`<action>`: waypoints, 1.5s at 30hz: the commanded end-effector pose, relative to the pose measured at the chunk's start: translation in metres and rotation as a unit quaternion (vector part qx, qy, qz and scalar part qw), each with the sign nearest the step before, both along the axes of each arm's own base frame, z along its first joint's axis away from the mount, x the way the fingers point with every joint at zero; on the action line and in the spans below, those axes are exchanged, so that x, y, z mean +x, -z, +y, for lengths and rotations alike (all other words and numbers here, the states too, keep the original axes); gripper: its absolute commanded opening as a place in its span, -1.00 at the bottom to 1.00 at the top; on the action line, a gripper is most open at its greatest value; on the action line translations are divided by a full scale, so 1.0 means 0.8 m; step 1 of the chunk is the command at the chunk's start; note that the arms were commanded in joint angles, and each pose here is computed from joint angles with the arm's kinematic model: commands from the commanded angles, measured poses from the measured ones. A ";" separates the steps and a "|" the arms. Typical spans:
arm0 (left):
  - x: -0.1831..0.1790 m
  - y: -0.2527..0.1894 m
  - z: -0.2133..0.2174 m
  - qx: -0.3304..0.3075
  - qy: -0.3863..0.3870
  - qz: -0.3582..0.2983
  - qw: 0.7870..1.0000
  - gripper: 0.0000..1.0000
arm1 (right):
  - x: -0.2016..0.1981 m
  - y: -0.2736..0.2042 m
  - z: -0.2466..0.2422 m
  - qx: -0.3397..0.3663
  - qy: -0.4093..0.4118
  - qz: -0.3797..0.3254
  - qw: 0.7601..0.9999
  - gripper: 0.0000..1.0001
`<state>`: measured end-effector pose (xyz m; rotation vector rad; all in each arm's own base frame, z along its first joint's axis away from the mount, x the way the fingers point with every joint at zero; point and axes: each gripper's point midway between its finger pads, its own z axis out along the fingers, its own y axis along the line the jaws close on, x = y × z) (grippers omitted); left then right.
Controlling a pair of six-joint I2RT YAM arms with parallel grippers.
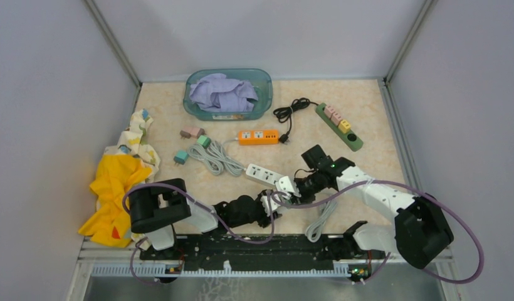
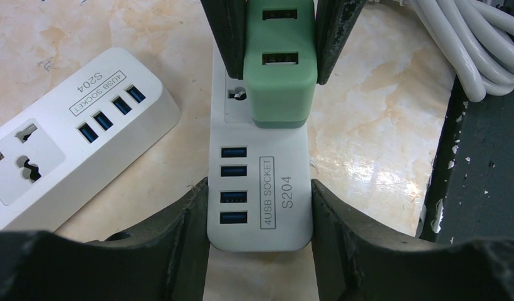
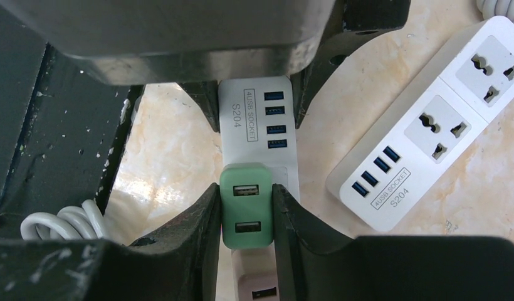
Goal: Pull the plug off the socket
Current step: Remove the plug from the socket.
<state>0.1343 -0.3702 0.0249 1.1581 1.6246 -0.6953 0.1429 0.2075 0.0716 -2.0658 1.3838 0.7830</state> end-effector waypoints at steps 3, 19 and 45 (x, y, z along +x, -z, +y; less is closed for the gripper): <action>-0.006 0.000 -0.015 0.000 0.015 0.013 1.000 -0.99 | -0.010 -0.033 0.039 0.063 -0.009 0.042 0.997 -0.99; 0.005 0.012 0.004 0.001 -0.003 0.069 0.998 -0.99 | -0.030 -0.024 0.006 0.045 -0.057 0.047 0.996 -1.00; 0.010 0.025 0.010 0.031 -0.007 0.078 0.996 -0.99 | -0.037 -0.038 0.035 0.079 -0.056 0.056 0.994 -1.00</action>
